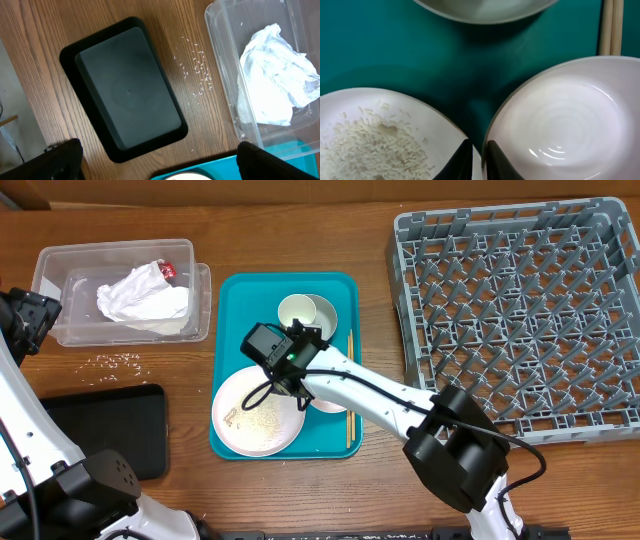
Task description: Sort waste into correct bins and load items into the dishwasher
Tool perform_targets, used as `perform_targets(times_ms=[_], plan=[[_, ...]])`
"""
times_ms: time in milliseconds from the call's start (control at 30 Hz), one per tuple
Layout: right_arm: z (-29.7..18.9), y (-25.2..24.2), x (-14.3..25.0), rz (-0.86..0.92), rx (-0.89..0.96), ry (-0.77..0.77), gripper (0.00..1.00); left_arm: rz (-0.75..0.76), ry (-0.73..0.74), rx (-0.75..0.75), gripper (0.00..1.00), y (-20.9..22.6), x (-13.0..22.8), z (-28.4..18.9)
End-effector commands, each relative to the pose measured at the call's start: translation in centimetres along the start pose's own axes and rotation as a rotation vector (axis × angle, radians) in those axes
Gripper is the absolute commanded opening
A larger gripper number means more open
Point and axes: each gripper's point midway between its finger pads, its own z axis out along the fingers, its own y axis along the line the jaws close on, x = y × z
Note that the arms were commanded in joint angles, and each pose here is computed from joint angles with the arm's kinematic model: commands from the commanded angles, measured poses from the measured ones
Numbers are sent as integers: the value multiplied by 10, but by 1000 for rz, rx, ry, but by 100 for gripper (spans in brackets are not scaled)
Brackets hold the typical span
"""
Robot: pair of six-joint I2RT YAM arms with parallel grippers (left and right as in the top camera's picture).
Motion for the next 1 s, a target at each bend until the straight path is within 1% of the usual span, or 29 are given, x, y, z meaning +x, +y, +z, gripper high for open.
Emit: perform_targets(times_ms=[0,100,200,233,300,367,600,867,967], plan=[[-43,11,-19,24,-88,-66,11,-18,9,-7,100,-1,0,3],[-61,12,-24,33,-121,-89,5,-18,9,-7,100,-1,0,3],[-80,11,-30,43,-154,-112,4,-18,9,-7,100,-1,0,3],[-84,11,-31,45,-161,-118,8,-18,9,-7,100,-1,0,3],[-88,10,-32,48,-167,-122,22,-18,9,-7,100,-1,0,3],[-86,10,-31,46,-162,-118,25,-18,9,-7,100,-1,0,3],[-53,2,-17,30,-102,-78,36,-18,9,-7,100,-1,0,3],[-3,-1,-2,-13,-29,-32,36,-18,9,-7,100,-1,0,3],[8,-1,3,-23,-12,-20,36,-18,9,-7,100,-1,0,3]])
